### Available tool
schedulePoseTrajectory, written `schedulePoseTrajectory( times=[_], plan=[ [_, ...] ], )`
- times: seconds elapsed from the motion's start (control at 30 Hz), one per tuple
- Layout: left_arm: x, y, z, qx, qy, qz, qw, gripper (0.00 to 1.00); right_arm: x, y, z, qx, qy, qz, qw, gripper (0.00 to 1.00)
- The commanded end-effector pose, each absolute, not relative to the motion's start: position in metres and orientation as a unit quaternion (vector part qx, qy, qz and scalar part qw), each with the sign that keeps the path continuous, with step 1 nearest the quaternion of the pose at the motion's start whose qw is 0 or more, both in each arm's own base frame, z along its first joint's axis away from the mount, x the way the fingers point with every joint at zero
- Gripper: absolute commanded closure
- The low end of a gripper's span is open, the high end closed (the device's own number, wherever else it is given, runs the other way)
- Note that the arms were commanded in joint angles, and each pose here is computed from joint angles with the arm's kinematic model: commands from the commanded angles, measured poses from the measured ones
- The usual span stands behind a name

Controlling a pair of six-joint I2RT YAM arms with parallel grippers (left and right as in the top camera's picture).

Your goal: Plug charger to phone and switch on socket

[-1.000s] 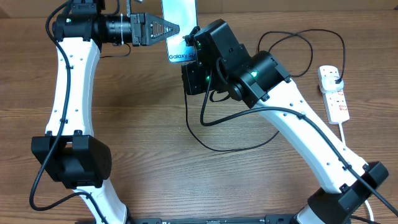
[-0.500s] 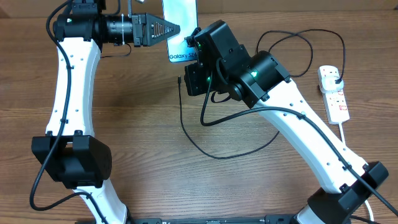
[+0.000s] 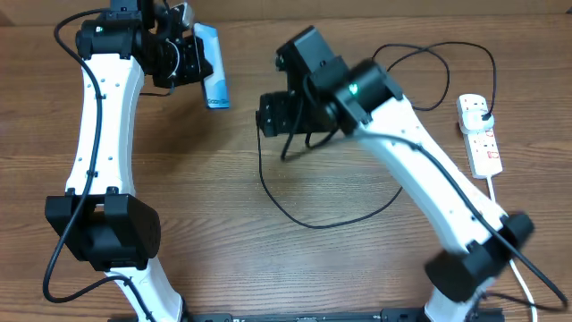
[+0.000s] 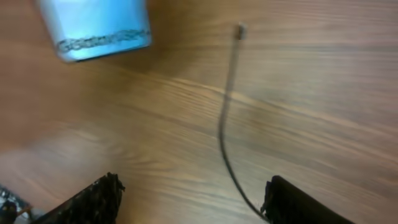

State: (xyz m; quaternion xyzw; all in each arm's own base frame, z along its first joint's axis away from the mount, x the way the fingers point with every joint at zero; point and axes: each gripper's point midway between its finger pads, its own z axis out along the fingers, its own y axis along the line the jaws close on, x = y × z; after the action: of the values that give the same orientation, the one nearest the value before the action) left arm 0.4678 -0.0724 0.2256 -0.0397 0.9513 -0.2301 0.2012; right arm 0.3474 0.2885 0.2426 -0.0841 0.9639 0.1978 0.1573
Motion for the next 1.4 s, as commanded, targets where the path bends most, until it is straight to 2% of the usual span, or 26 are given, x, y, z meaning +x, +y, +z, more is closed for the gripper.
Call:
schedulePoseTrajectory(
  times=[0.0,0.13,0.2,0.43,0.63,0.73,0.8,1.37],
  plan=[
    [0.474,-0.049,0.228,-0.106,0.953,-0.187,0.213,0.96,0.385,0.276,0.242,-0.057,0.968,0.190,0.156,0.25],
    [0.472,-0.044,0.226,-0.118,0.953,-0.185,0.208,0.96,0.426,0.287,0.200,-0.055,0.971,0.176,0.152,0.26],
    [0.470,-0.042,0.225,-0.121,0.955,-0.177,0.203,0.96,0.440,0.292,0.181,-0.053,0.972,0.170,0.156,0.30],
    [0.463,-0.035,0.220,-0.130,0.959,-0.163,0.190,0.96,0.470,0.315,0.116,-0.066,0.974,0.095,0.196,0.36],
    [0.461,-0.034,0.219,-0.132,0.960,-0.162,0.185,0.96,0.471,0.337,0.081,-0.083,0.972,0.061,0.211,0.49],
    [0.459,-0.033,0.218,-0.133,0.961,-0.162,0.181,0.96,0.470,0.342,0.062,-0.087,0.974,0.058,0.203,0.51],
    [0.458,-0.032,0.218,-0.135,0.961,-0.161,0.179,0.96,0.470,0.344,0.050,-0.088,0.975,0.055,0.197,0.56],
    [0.458,-0.029,0.218,-0.138,0.961,-0.162,0.179,0.96,0.471,0.344,0.006,-0.088,0.979,0.043,0.177,0.68]
  ],
)
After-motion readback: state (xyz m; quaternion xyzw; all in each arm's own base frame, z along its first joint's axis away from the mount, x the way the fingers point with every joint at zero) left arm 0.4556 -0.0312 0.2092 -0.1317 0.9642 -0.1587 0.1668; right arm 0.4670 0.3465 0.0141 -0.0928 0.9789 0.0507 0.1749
